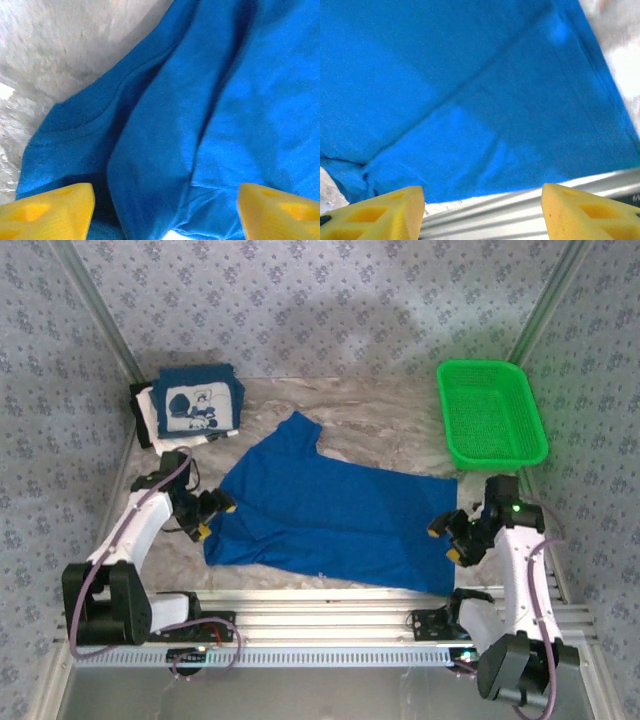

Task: Fold and stack the t-shirts

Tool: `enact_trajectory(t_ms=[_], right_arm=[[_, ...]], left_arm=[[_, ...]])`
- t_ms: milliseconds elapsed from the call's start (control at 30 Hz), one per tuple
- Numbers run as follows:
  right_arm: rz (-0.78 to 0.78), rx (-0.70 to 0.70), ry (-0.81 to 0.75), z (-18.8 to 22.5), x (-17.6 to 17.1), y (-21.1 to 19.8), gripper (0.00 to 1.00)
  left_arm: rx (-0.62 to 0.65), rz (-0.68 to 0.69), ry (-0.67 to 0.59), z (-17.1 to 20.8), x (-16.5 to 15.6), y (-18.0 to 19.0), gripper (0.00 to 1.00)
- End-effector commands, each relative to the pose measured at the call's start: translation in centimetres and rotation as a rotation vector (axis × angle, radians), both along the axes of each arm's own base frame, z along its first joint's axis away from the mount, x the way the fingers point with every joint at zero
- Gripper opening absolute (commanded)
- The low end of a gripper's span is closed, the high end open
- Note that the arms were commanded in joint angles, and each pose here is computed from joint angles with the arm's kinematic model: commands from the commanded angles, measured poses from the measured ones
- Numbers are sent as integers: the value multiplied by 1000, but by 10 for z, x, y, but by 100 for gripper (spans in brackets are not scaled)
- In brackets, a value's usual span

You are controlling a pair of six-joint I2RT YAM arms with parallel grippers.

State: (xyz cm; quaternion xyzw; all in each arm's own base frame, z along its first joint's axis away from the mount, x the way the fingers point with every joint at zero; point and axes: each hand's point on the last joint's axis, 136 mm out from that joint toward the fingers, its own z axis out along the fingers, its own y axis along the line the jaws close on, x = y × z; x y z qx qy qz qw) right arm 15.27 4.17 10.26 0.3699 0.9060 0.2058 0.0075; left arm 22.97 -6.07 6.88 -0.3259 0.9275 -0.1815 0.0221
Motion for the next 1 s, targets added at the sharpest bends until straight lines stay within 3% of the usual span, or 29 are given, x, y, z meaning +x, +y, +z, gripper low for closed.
enact_trajectory(t_ms=[0, 200, 367, 600, 700, 833, 967], right_arm=[[-66, -15, 50, -21, 8, 0, 60], [-40, -92, 84, -52, 28, 1, 55], [-42, -200, 106, -70, 44, -12, 55], [9, -268, 168, -94, 68, -14, 54], [26, -327, 147, -91, 84, -23, 53], [39, -375, 118, -83, 104, -30, 52], [86, -335, 17, -51, 117, -19, 57]], left_arm=[[-51, 16, -12, -13, 16, -8, 65], [24, 96, 71, -53, 20, 14, 40], [94, 215, 80, -61, 10, 54, 37], [105, 171, 94, -61, 21, 76, 35], [122, 117, 85, -50, 24, 81, 42], [144, 115, 9, -25, 35, 85, 66], [160, 140, -80, 13, 46, 85, 75]])
